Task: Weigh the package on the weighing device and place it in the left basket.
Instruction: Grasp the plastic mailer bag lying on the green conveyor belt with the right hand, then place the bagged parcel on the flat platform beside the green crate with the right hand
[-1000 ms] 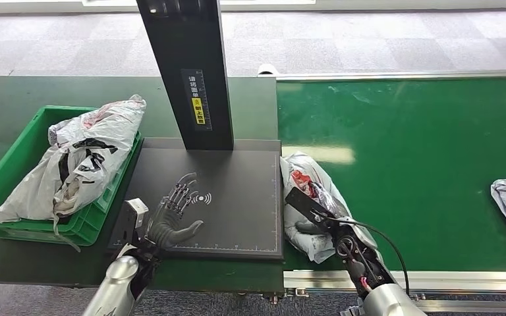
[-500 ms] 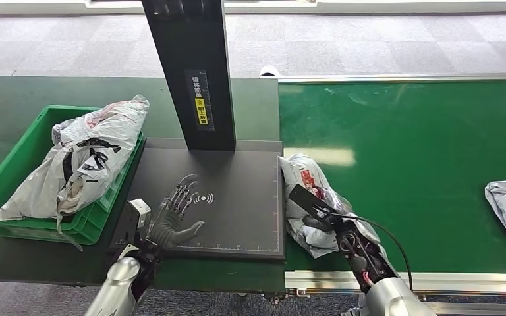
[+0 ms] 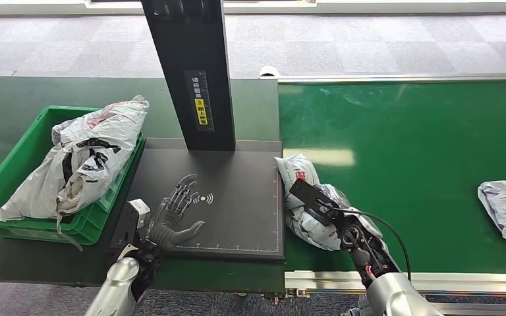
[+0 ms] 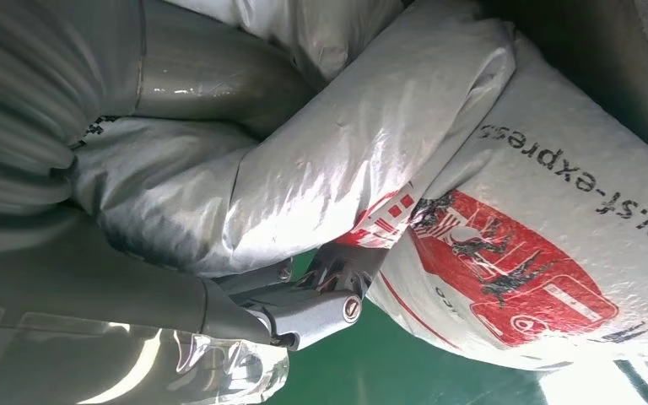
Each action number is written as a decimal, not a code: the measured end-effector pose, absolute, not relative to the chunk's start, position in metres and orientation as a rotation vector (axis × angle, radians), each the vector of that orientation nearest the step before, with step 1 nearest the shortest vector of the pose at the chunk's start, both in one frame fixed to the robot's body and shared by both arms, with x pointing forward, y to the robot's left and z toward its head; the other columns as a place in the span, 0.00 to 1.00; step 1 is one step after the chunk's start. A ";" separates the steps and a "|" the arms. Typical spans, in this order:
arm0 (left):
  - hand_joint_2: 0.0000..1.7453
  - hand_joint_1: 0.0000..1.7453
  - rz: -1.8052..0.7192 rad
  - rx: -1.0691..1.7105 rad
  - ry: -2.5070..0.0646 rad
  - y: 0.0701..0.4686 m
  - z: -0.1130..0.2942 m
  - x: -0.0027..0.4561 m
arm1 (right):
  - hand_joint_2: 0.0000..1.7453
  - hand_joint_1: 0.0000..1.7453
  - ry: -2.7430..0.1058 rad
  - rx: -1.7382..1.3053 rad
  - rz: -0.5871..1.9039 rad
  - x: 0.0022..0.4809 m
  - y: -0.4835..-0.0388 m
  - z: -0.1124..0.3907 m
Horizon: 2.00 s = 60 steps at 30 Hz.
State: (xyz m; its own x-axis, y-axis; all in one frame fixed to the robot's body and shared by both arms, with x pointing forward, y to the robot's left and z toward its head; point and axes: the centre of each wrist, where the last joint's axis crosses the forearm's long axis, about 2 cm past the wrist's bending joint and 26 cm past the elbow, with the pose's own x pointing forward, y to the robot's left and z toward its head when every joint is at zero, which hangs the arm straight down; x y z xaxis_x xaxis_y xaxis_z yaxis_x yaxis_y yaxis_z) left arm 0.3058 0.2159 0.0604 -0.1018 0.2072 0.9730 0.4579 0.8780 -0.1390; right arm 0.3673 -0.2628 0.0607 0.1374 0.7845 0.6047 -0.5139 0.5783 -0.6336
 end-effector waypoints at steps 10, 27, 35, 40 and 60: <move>1.00 0.00 -0.210 -0.516 -1.694 0.218 0.060 0.299 | 1.00 1.00 -1.200 -0.224 0.882 0.361 -0.263 0.056; 1.00 0.00 -0.202 -0.526 -1.754 0.222 0.059 0.297 | 1.00 1.00 -1.729 0.935 0.095 0.330 -0.254 0.060; 1.00 0.00 -0.205 -0.538 -1.758 0.222 0.062 0.306 | 1.00 1.00 -1.844 1.284 -0.080 0.337 -0.236 0.089; 1.00 0.00 -0.203 -0.538 -1.758 0.222 0.062 0.306 | 1.00 1.00 -1.883 1.358 -0.113 0.335 -0.231 0.095; 1.00 0.00 0.275 0.007 -2.256 0.250 0.132 0.301 | 1.00 1.00 -1.984 0.783 0.377 0.334 -0.205 0.110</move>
State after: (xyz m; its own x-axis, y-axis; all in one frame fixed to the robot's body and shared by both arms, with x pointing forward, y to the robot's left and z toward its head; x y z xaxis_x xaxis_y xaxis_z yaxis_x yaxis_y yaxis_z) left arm 0.3013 0.2502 0.1318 -0.6458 0.0874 0.7585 -0.0971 0.9760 -0.1951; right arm 0.3340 -0.2049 0.1099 -0.3566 -0.3728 0.8566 -0.6611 0.7486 0.0505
